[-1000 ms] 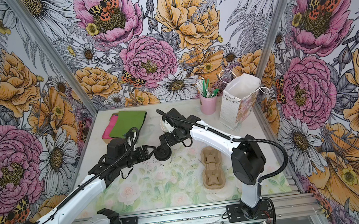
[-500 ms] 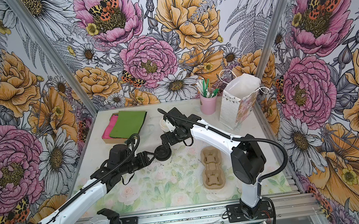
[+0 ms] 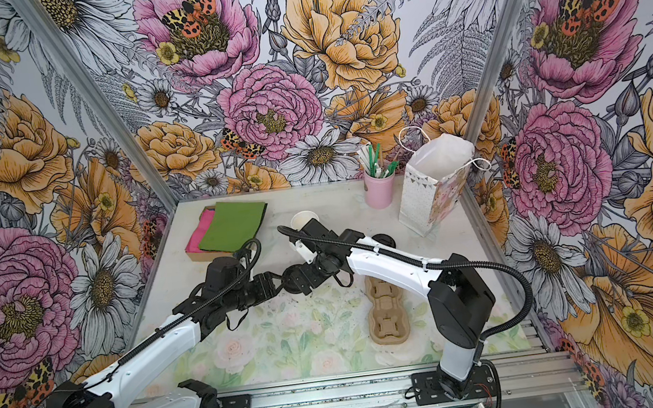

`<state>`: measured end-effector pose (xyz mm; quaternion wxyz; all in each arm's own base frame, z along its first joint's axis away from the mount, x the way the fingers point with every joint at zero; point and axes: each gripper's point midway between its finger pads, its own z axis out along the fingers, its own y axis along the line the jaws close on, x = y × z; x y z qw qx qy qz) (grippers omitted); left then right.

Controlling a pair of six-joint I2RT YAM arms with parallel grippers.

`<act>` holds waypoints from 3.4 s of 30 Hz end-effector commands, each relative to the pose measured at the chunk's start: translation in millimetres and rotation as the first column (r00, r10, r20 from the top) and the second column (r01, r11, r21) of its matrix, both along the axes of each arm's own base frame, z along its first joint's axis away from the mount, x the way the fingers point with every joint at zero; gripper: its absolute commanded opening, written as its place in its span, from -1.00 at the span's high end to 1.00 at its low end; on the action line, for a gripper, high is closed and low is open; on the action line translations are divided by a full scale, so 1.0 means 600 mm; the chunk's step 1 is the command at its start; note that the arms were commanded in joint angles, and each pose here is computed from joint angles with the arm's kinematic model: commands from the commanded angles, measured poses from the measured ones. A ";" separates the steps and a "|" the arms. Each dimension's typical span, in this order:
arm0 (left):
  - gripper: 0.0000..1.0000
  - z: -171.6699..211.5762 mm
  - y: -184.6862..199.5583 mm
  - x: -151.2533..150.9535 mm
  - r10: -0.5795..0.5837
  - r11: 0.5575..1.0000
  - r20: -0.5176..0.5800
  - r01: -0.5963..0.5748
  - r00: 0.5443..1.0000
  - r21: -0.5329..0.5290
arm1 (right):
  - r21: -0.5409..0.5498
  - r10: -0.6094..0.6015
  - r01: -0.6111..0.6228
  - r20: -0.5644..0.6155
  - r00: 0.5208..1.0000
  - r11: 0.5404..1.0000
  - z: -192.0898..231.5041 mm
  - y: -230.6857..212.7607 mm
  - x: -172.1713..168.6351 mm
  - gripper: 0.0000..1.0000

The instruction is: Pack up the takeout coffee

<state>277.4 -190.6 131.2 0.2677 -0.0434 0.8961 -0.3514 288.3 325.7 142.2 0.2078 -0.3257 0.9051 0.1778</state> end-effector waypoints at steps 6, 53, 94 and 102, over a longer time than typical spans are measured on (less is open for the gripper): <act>-0.24 0.029 -0.011 0.033 -0.023 1.000 0.065 0.023 0.998 0.000 | 0.028 0.018 -0.022 0.131 0.991 0.999 0.029 0.008 0.032 -0.96; -0.22 -0.028 -0.010 0.031 -0.021 0.999 -0.016 0.022 1.000 0.045 | -0.077 0.129 -0.109 0.349 0.928 0.991 -0.035 -0.004 0.019 -0.93; -0.25 0.012 -0.018 0.058 -0.026 0.999 0.044 0.025 0.999 0.028 | 0.182 0.034 -0.076 0.221 0.975 0.980 0.034 0.035 0.062 -0.96; -0.37 0.063 -0.013 0.073 -0.030 0.999 0.118 0.027 0.993 0.023 | 0.237 0.013 -0.071 0.240 0.971 0.969 0.073 0.035 0.067 -0.99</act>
